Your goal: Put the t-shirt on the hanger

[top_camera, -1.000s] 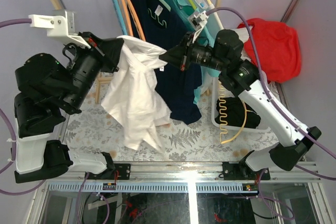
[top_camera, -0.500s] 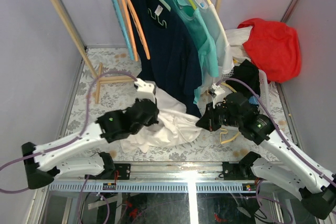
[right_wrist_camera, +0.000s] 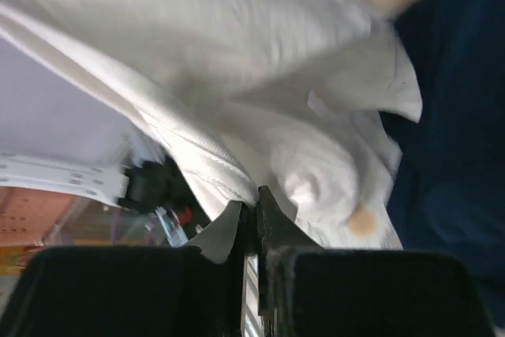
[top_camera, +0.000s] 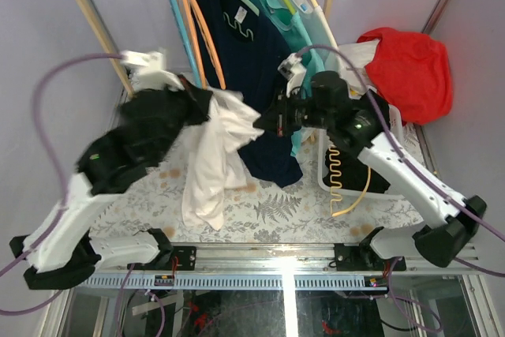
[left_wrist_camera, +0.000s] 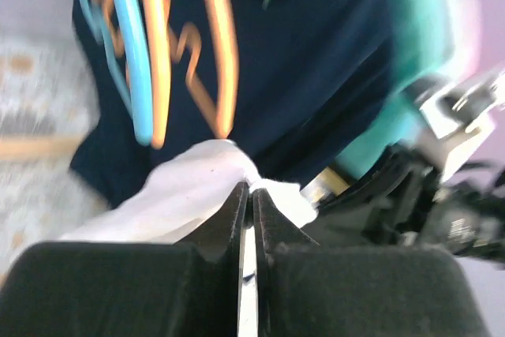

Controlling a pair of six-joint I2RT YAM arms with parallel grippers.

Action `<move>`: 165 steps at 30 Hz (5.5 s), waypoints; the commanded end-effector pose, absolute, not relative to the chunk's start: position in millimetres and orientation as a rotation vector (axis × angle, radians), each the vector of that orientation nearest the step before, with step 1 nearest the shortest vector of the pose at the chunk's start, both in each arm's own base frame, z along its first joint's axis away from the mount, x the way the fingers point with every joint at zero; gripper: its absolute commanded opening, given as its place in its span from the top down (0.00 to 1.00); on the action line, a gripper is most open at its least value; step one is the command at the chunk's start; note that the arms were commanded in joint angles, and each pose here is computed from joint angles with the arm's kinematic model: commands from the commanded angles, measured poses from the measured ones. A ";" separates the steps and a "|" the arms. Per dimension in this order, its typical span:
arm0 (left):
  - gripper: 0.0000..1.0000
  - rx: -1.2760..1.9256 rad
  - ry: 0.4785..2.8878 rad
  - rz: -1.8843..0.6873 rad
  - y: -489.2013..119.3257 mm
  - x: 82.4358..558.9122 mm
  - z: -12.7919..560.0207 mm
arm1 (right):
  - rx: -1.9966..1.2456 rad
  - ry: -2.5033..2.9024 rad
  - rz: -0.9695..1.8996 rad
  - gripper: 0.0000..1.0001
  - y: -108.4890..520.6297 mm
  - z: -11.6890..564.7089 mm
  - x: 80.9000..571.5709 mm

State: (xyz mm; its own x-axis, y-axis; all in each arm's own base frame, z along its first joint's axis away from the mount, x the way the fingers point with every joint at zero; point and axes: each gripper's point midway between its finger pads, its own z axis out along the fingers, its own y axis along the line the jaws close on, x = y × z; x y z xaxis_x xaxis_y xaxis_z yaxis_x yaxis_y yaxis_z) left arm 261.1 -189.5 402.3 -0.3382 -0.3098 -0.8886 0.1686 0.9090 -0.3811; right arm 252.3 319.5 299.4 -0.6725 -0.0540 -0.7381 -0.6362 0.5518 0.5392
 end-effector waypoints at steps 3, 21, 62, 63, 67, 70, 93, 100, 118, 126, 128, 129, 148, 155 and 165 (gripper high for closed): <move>1.00 -0.170 1.638 -0.459 -125.1 233.6 488.1 | -0.603 1.760 1.316 1.00 314.5 392.4 209.2; 1.00 0.016 2.120 -0.658 -239.9 218.2 241.8 | -0.388 2.429 0.846 0.97 233.2 156.4 182.1; 1.00 0.150 1.918 -0.851 -241.3 190.8 387.4 | -0.627 1.690 1.345 0.31 269.9 237.1 150.6; 1.00 0.154 1.919 -0.855 -242.3 190.5 388.0 | -0.598 1.701 1.319 0.31 269.1 235.8 156.9; 1.00 0.166 1.915 -0.882 -245.4 187.6 392.4 | -0.505 1.703 1.260 0.35 271.4 239.9 181.3; 1.00 0.167 1.912 -0.886 -244.2 186.4 394.3 | -0.486 1.706 1.267 0.38 281.0 244.9 194.6; 1.00 0.184 1.905 -0.891 -245.7 185.8 397.9 | -0.530 1.527 1.447 0.36 305.7 284.0 228.7; 1.00 0.177 1.898 -0.856 -237.4 186.8 403.3 | -0.669 1.315 1.692 0.39 306.1 304.9 186.7; 1.00 0.166 1.914 -0.721 -218.1 194.1 404.3 | -0.626 1.530 1.234 0.78 246.2 329.1 168.6; 1.00 0.427 1.986 -0.840 -243.4 164.9 404.6 | -0.869 1.504 1.251 0.53 273.1 350.7 177.9; 1.00 0.475 2.002 -0.868 -248.1 158.0 401.9 | -0.943 1.483 1.275 0.45 278.0 355.1 173.9; 1.00 0.487 2.007 -0.874 -249.2 156.5 400.4 | -0.984 1.469 1.298 0.39 280.3 357.1 169.9; 1.00 0.506 2.016 -0.859 -249.8 157.0 398.8 | -1.109 1.429 1.423 0.25 288.9 355.0 154.6; 1.00 0.489 2.009 -0.838 -246.6 160.6 404.6 | -1.200 1.469 1.463 0.25 315.0 338.8 150.6; 1.00 0.431 1.989 -0.789 -232.4 166.6 416.7 | -1.108 1.657 1.281 0.46 308.2 290.2 159.4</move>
State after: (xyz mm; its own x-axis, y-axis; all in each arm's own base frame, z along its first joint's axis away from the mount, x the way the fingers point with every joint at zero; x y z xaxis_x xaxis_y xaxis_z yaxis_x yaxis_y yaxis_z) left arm 164.1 -240.3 395.2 -0.5608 0.0236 -0.8276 0.5732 0.7324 -0.3675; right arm 142.6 316.7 294.8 -0.3737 -0.1958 -0.9067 -0.9226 -0.0225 0.3851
